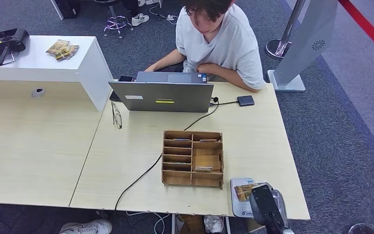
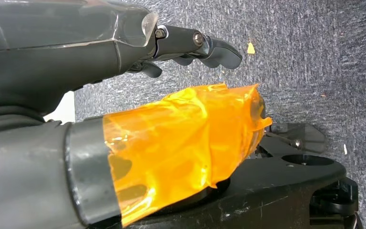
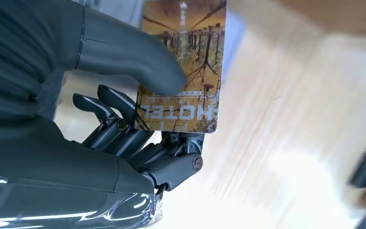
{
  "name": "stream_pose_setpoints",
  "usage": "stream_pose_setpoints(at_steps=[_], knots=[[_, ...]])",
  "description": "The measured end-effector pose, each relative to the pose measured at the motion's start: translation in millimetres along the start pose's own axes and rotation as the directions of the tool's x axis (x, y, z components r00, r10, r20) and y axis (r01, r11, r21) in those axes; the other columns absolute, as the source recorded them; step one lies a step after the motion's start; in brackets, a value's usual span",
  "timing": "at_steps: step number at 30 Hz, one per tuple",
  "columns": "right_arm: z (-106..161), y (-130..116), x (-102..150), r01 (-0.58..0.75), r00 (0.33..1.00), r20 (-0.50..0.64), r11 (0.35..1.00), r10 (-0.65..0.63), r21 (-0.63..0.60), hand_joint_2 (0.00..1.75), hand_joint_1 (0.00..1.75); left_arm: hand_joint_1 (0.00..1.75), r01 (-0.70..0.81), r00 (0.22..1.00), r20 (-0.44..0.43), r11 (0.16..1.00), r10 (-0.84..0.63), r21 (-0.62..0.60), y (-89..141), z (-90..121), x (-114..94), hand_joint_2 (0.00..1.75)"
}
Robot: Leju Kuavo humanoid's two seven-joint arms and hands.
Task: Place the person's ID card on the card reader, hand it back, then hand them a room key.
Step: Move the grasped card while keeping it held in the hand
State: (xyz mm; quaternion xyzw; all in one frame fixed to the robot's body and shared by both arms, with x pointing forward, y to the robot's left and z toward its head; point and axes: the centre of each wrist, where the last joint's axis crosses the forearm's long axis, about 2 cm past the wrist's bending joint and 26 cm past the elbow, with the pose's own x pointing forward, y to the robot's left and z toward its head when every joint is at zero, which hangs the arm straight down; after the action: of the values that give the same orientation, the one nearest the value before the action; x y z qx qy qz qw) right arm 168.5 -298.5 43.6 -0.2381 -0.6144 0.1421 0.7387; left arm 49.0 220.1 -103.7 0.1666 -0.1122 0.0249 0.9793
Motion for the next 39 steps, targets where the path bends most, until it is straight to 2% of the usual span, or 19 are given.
stream_pose_setpoints(at_steps=[2,9,28,33,39], knots=[[0,0,-3,-0.051,0.998,-0.028,0.999,0.050,-0.012,1.75,1.75,0.00,0.000,1.000,0.000,1.000,0.000,0.000,0,0,0,0.00],[-1,-2,-11,-0.096,0.994,-0.050,0.995,0.095,-0.020,1.75,1.75,0.00,0.000,1.000,0.000,1.000,0.000,-0.001,0,0,0,0.00],[-3,2,-11,-0.121,0.992,-0.037,0.993,0.120,-0.009,1.75,1.75,0.00,-0.003,1.000,-0.002,1.000,0.003,0.000,0,0,0,0.00],[-3,5,-9,-0.096,0.995,-0.015,0.995,0.095,-0.010,1.75,1.75,0.00,-0.006,1.000,-0.003,1.000,0.006,0.002,0,0,0,0.00],[-3,6,-2,-0.020,0.998,0.065,0.999,0.022,-0.028,1.75,1.75,0.00,-0.009,1.000,0.009,1.000,0.009,0.009,0,0,-1,0.00]])
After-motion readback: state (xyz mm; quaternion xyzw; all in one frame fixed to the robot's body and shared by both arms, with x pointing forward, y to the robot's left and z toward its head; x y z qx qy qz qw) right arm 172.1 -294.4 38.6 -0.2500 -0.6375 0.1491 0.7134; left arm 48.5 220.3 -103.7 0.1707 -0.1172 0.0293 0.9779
